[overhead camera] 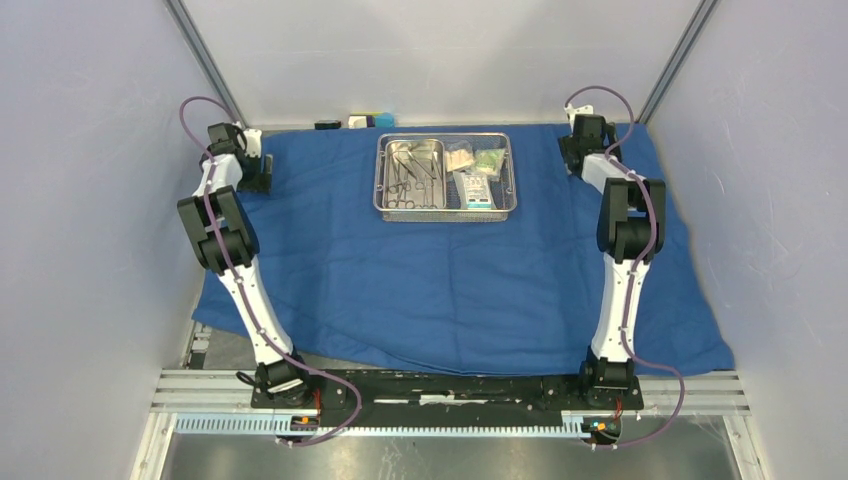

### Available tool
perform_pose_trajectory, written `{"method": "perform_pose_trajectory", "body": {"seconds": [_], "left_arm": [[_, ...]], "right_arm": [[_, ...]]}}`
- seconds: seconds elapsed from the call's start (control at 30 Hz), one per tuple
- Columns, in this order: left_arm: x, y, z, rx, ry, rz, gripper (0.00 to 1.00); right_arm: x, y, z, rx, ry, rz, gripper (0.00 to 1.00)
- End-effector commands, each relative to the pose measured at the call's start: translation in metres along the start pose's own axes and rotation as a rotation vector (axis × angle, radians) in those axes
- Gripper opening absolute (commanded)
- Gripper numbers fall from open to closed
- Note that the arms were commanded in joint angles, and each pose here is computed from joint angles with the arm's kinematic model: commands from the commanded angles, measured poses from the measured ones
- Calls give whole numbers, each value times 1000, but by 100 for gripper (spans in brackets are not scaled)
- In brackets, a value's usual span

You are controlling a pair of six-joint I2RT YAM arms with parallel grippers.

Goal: Open and lay out the surgical kit
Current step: Smooth out the surgical kit at the center of the board.

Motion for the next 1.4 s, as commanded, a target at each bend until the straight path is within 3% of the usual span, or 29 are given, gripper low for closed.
{"method": "perform_pose_trajectory", "body": {"seconds": [0.0,0.2,0.43,0.87,1.1,1.23,1.37], "left_arm": [[29,7,18,-63,-27,128,79],[25,8,17,-56,-19,117,79],[20,10,18,-66,0,93,80],[-3,-7,36,-198,-6,63,82],[-18,-13,47,-257,19,7,84],[-33,3,39,-191,56,-56,85],[-44,36,27,-94,89,-149,87]], "right_arm": [[24,19,-4,3,8,33,98],[7,54,-25,6,-90,-140,98],[9,61,-12,-97,-115,-192,98],[38,30,3,-57,-5,31,98],[43,33,-10,-31,-21,48,98],[36,47,-17,-70,-75,-41,98],[24,81,-29,-114,-142,-223,98]]}}
Point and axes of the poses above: each gripper's point midway between its finger pads, its own y axis back along the fingers, its own z axis along the line the jaws close on, x = y × z, the point moved 8 cm from there along y, back along the fingers, and after that the axes turned 13 degrees about y, right-handed, at the moved point
